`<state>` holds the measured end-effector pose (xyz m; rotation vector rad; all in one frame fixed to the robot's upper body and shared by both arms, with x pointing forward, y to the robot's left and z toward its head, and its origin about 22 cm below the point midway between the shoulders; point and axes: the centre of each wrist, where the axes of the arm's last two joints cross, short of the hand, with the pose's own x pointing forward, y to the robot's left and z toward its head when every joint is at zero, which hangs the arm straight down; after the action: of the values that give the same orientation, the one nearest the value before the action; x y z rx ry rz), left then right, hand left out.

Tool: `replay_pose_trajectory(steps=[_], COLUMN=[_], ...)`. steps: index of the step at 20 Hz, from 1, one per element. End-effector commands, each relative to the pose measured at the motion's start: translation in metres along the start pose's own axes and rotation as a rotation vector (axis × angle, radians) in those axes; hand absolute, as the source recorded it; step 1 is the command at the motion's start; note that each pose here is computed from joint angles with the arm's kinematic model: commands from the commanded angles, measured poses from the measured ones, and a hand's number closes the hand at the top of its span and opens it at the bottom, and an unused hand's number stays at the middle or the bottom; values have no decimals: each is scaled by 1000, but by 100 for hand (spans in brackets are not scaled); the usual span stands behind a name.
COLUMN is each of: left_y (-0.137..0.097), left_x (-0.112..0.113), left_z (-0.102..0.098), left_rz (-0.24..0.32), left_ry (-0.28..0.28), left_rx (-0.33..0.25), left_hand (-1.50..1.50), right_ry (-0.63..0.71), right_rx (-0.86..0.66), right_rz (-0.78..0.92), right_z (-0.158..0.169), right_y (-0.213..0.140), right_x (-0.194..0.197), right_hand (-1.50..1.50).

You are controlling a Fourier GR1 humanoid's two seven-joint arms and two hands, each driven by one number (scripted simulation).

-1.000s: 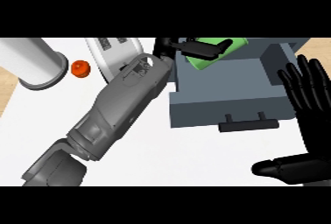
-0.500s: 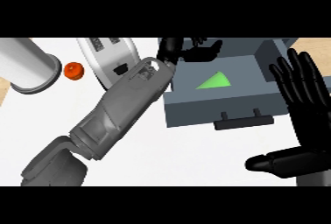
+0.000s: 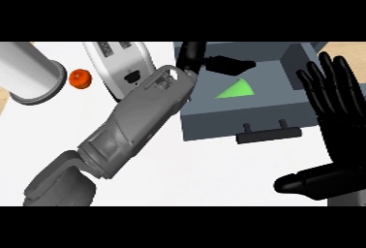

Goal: Pick up the cup, place it into the drawer and close the drawer

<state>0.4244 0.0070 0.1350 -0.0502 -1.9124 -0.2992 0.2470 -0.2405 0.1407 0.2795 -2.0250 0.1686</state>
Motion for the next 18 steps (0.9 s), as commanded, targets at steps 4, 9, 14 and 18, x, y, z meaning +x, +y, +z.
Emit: replay_pose_trajectory(steps=[4, 9, 14, 18], left_y=[-7, -3, 31, 71], left_x=[16, 24, 13, 20], left_z=[-1, -2, 7, 8], left_rz=[194, 304, 319, 342], left_ry=[-101, -80, -82, -87], left_rx=[8, 2, 75, 161], left_hand=[-150, -150, -150, -150], right_ry=[18, 8, 51, 90], right_rx=[42, 1, 134, 171], right_rz=[-62, -28, 99, 222], right_z=[-1, 24, 25, 37], right_y=[0, -20, -31, -19], right_x=[5, 16, 19, 25], right_hand=[-150, 150, 150, 150])
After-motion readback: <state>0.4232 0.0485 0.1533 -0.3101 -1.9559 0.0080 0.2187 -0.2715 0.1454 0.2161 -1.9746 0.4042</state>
